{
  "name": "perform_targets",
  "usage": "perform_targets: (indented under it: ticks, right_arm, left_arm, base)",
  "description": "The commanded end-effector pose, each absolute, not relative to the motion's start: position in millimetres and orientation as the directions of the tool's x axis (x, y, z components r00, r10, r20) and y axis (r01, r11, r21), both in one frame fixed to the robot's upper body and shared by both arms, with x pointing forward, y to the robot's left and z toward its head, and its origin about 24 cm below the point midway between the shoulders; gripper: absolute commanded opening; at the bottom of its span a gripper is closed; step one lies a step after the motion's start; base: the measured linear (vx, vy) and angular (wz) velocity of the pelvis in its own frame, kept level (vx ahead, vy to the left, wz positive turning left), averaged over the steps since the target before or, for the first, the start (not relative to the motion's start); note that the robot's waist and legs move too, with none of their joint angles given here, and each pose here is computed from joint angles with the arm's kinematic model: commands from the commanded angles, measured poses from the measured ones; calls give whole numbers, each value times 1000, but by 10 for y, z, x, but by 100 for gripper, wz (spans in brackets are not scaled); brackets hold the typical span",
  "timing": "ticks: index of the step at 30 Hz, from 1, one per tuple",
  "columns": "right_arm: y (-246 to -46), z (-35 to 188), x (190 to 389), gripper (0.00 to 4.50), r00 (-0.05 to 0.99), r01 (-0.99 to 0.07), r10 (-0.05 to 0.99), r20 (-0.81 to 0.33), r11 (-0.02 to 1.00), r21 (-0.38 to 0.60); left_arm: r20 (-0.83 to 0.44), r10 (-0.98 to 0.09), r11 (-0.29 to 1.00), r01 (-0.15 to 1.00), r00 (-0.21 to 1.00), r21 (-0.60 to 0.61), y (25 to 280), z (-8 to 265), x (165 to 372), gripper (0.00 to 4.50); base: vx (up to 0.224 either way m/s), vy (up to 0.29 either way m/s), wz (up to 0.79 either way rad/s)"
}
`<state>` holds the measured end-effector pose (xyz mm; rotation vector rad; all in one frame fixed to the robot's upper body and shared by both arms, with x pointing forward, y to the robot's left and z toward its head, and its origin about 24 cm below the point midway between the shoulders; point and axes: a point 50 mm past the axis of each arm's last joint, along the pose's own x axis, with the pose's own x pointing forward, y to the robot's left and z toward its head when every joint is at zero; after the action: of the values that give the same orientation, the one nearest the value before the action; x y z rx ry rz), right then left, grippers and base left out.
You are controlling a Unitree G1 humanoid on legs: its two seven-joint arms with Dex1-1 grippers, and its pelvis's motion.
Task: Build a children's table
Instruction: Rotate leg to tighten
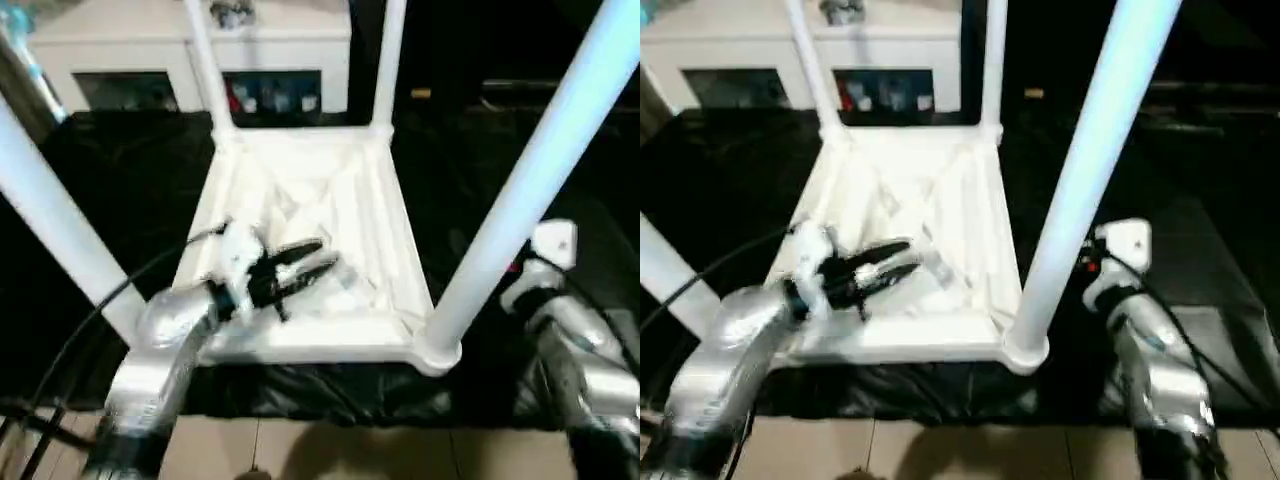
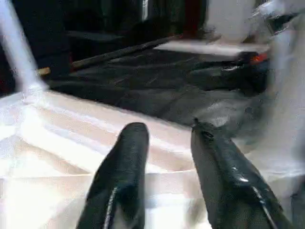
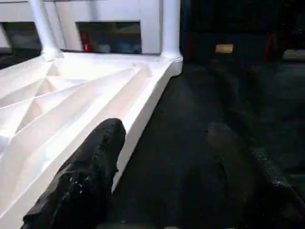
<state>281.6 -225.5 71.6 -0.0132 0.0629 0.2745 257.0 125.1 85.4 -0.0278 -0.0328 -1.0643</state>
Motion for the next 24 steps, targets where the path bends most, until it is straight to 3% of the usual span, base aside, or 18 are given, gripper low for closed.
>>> perform_targets:
  ticks: [1,2,3,6,9,12,18,21,24]
  right_arm:
    - [-2281,733,2768,316,956,-287,285,-74,958,-7]
    - [-2281,733,2768,316,956,-287,285,-74,958,-7]
    - [-2295,703,2707,316,938,-333,329,-105,943,-17]
    - [-2316,672,2620,316,903,-409,401,-156,912,-26]
    - [-2334,664,2591,316,890,-432,421,-175,901,-29]
    - [-2369,664,2481,316,842,-507,487,-233,861,-32]
    - [-2427,663,2277,316,754,-610,564,-338,792,-39]
    - [-2465,680,2108,316,662,-688,626,-412,726,-2]
    - [-2441,714,2091,316,640,-709,648,-412,705,9]
  left_arm:
    - [-5,-926,378,925,378,-21,1218,911,2433,212]
    - [-5,-926,378,925,378,-21,1218,911,2433,215]
    - [-93,-954,288,957,284,-27,1225,859,2354,220]
    - [-227,-959,184,981,168,-53,1250,769,2308,257]
    - [-277,-951,159,985,135,-66,1262,729,2306,267]
    - [-409,-910,114,989,66,-95,1305,632,2292,292]
    - [-529,-846,131,988,67,-85,1355,557,2321,349]
    - [-575,-816,133,988,68,-73,1361,526,2351,377]
    - [-583,-800,175,985,139,-6,1329,503,2443,390]
  base:
    - [0,0,0]
    - [0,0,0]
    - [0,0,0]
    - [0,0,0]
    - [0,0,0]
    - [0,0,0]
    - [0,0,0]
    - [0,0,0]
    - [0,0,0]
